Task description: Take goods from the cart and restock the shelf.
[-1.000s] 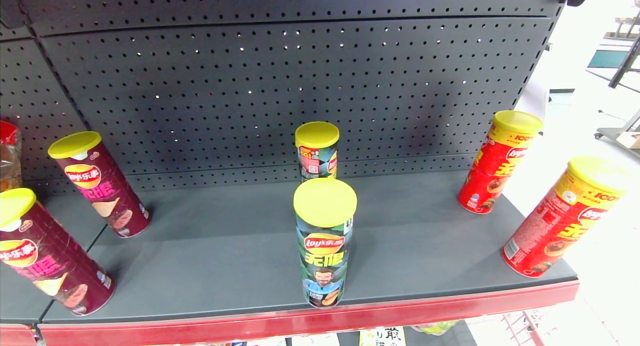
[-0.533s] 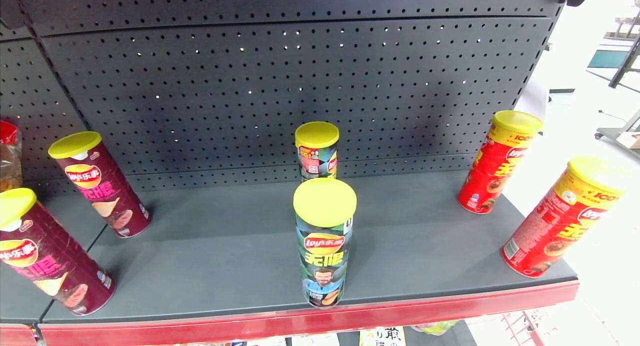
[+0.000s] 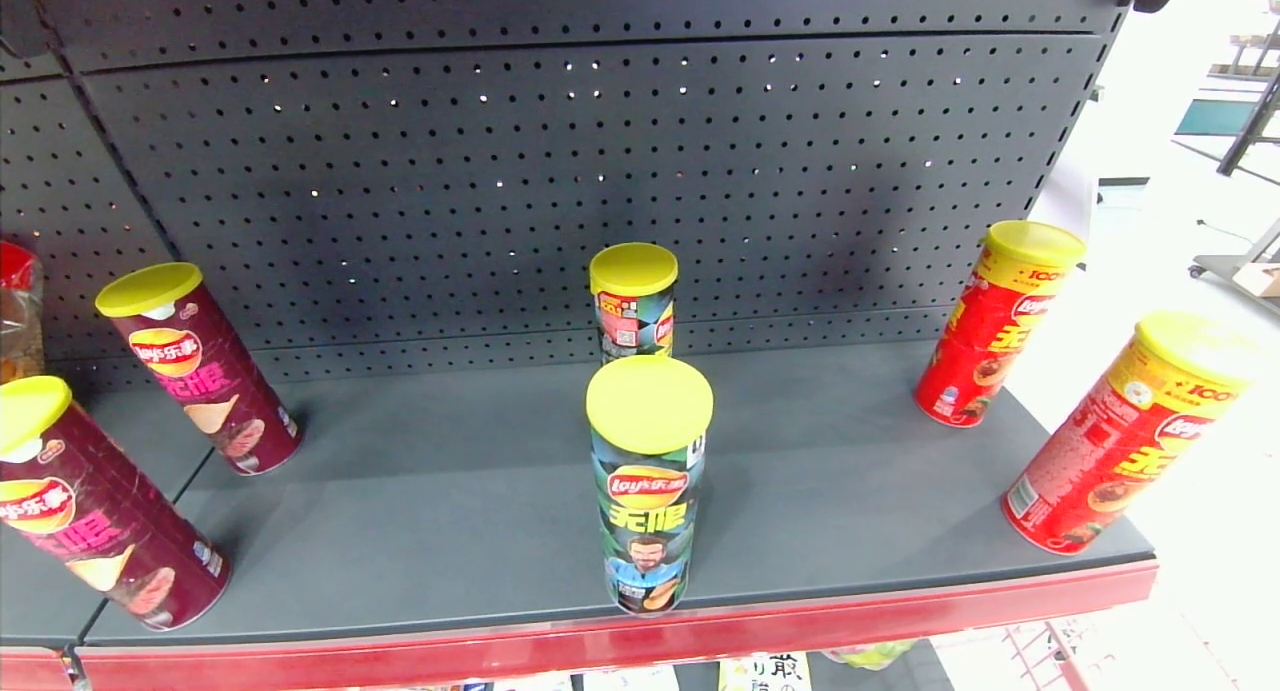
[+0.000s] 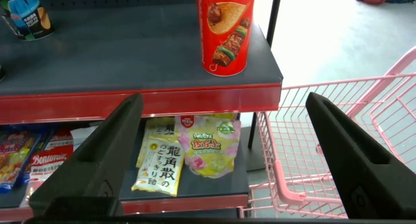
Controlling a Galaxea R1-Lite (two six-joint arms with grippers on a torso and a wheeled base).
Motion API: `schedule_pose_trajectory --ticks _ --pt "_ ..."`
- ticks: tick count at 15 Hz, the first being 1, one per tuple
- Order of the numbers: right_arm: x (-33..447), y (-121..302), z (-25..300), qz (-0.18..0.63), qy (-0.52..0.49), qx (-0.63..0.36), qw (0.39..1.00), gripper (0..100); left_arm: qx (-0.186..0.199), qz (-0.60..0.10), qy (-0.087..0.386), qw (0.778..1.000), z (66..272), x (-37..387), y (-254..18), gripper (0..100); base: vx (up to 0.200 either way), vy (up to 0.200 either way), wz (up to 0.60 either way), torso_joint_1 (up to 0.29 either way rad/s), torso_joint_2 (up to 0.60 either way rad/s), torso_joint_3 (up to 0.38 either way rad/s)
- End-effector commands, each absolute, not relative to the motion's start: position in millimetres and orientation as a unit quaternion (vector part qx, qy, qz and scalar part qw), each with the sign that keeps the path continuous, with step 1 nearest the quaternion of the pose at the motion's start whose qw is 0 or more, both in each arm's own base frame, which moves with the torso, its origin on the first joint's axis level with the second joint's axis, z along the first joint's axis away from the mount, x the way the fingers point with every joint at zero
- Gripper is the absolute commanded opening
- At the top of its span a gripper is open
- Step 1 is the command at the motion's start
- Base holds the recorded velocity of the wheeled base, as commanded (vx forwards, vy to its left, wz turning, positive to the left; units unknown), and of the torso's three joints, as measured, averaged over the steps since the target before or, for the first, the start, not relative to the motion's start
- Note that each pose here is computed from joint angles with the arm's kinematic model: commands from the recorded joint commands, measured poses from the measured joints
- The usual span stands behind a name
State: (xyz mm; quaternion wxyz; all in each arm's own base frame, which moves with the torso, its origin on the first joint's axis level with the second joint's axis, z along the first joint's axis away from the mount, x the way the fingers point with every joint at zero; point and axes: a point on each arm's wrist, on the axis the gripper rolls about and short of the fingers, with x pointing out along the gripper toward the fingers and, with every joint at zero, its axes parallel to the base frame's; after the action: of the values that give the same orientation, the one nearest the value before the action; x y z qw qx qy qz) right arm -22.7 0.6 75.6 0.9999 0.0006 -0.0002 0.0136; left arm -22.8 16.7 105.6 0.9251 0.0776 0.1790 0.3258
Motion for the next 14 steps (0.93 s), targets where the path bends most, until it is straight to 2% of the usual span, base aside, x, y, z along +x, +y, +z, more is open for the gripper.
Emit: schedule_pose_trajectory --ticks 1,2,3,4,5,6,7,8,9,10,11,14 --pt "-22.8 0.6 75.6 0.014 -0.001 0.001 1.000 100 0.033 0.373 0.209 0.904 98.0 -19.2 8.1 100 0.000 0.000 0.00 0.000 0.00 0.000" --pt "-22.7 0.7 75.7 0.015 0.000 0.001 1.000 100 0.015 0.262 0.139 0.955 94.8 -28.5 3.4 100 0.000 0.000 0.00 0.000 0.00 0.000" --pt "-22.5 0.7 75.7 0.015 0.002 0.001 1.000 100 0.006 0.155 0.100 0.983 93.8 -30.3 -0.6 100 0.000 0.000 0.00 0.000 0.00 0.000" --pt "-22.6 0.7 75.7 0.015 0.001 0.001 1.000 100 -0.008 0.111 0.070 0.991 93.6 -24.3 -1.9 100 0.000 0.000 0.00 0.000 0.00 0.000" --pt "-22.7 0.6 75.7 0.014 0.000 0.001 1.000 100 -0.016 0.064 0.030 0.997 84.6 -16.3 -2.9 100 0.000 0.000 0.00 0.000 0.00 0.000" --pt "-22.7 0.7 75.7 0.015 0.000 0.001 1.000 100 -0.016 0.030 0.026 0.999 83.3 -13.7 -3.7 100 0.000 0.000 0.00 0.000 0.00 0.000" --pt "-22.7 0.7 75.7 0.015 0.000 0.001 1.000 100 -0.016 0.030 0.026 0.999 83.3 -13.7 -3.7 100 0.000 0.000 0.00 0.000 0.00 0.000" --pt "-22.7 0.7 75.7 0.015 0.000 0.001 1.000 100 -0.012 -0.033 0.046 0.998 82.9 -14.5 -1.7 100 0.000 0.000 0.00 0.000 0.00 0.000" --pt "-22.7 0.6 75.7 0.014 0.000 0.002 1.000 100 -0.010 -0.056 0.030 0.998 82.2 -17.5 -0.3 100 0.000 0.000 0.00 0.000 0.00 0.000" --pt "-22.7 0.7 75.7 0.015 0.000 0.002 1.000 100 -0.010 -0.033 0.029 0.999 80.0 -17.9 0.3 100 0.000 0.000 0.00 0.000 0.00 0.000" --pt "-22.7 0.7 75.7 0.015 0.000 0.001 1.000 100 -0.007 0.028 0.015 0.999 76.3 -20.4 0.5 100 0.000 0.000 0.00 0.000 0.00 0.000" --pt "-22.8 0.7 75.6 0.015 -0.001 0.002 1.000 100 -0.002 0.023 0.002 1.000 75.8 -22.4 0.9 100 0.000 0.000 0.00 0.000 0.00 0.000"
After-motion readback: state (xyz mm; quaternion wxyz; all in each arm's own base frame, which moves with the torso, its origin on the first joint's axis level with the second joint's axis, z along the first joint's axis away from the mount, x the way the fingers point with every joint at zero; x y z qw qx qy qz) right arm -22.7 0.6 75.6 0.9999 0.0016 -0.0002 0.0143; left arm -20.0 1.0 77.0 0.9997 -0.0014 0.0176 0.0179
